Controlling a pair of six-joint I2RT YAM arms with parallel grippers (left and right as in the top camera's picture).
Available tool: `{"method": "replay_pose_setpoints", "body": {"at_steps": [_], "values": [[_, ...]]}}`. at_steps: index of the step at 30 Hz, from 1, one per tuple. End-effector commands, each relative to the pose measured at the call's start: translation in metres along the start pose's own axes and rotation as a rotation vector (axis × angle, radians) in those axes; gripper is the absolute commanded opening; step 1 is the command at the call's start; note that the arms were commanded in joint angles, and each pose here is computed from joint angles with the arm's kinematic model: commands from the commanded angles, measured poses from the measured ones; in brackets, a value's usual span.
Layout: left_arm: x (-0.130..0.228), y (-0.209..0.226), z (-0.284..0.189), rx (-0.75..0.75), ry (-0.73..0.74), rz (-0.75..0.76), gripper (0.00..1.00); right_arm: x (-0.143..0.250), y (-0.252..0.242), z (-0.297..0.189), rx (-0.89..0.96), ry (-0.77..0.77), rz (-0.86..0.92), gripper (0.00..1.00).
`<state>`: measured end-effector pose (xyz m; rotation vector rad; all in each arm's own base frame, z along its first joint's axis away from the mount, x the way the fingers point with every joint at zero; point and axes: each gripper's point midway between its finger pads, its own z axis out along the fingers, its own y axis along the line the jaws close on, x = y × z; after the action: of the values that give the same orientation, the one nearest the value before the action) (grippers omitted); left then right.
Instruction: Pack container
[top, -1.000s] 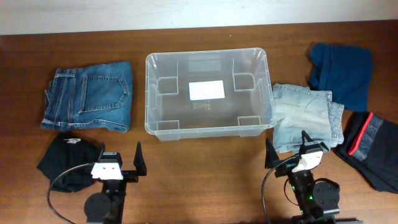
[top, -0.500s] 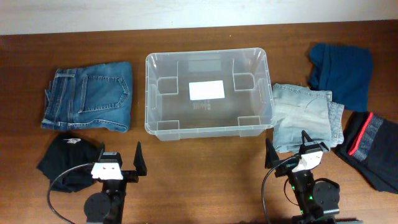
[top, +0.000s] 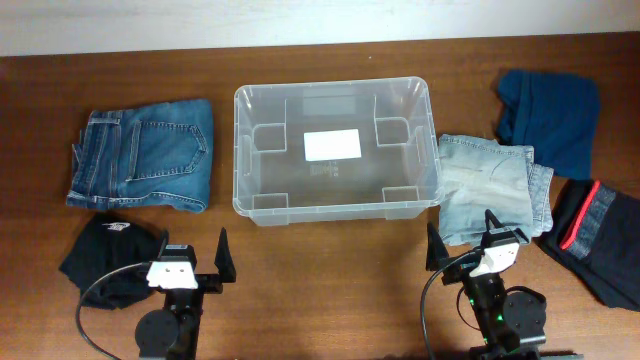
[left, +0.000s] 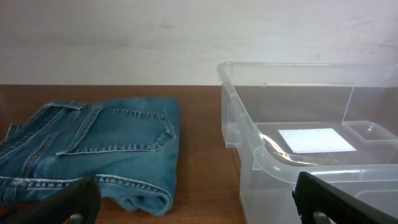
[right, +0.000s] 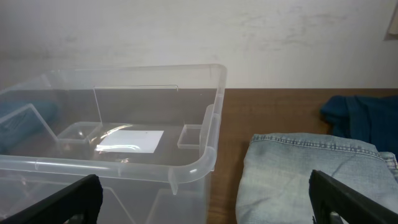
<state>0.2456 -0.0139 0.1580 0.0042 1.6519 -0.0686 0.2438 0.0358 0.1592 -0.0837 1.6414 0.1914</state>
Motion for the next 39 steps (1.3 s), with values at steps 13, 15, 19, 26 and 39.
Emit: {"method": "replay_pose_setpoints", "body": {"at_steps": [13,15,19,26,39], "values": [[0.0017,-0.0004,0.0001,0.005,-0.001,0.015,0.99,0.0012,-0.0014,-0.0003,0.005,0.0,-0.004,0.99],[0.0016,-0.0004,0.0001,0.005,-0.001,0.015,0.99,0.0012,-0.0014,-0.0003,0.005,0.0,-0.004,0.98],[0.0017,-0.0004,0.0001,0.005,-0.001,0.015,0.99,0.0012,-0.0014,-0.0003,0.005,0.0,-0.004,0.99],[0.0017,-0.0003,0.0001,0.004,-0.001,0.015,0.99,0.0012,-0.0014,-0.0003,0.005,0.0,-0.004,0.99],[0.0017,-0.0004,0.0001,0.004,-0.001,0.015,0.99,-0.0006,0.0005,-0.0003,-0.005,-0.008,-0.004,0.99]]}}
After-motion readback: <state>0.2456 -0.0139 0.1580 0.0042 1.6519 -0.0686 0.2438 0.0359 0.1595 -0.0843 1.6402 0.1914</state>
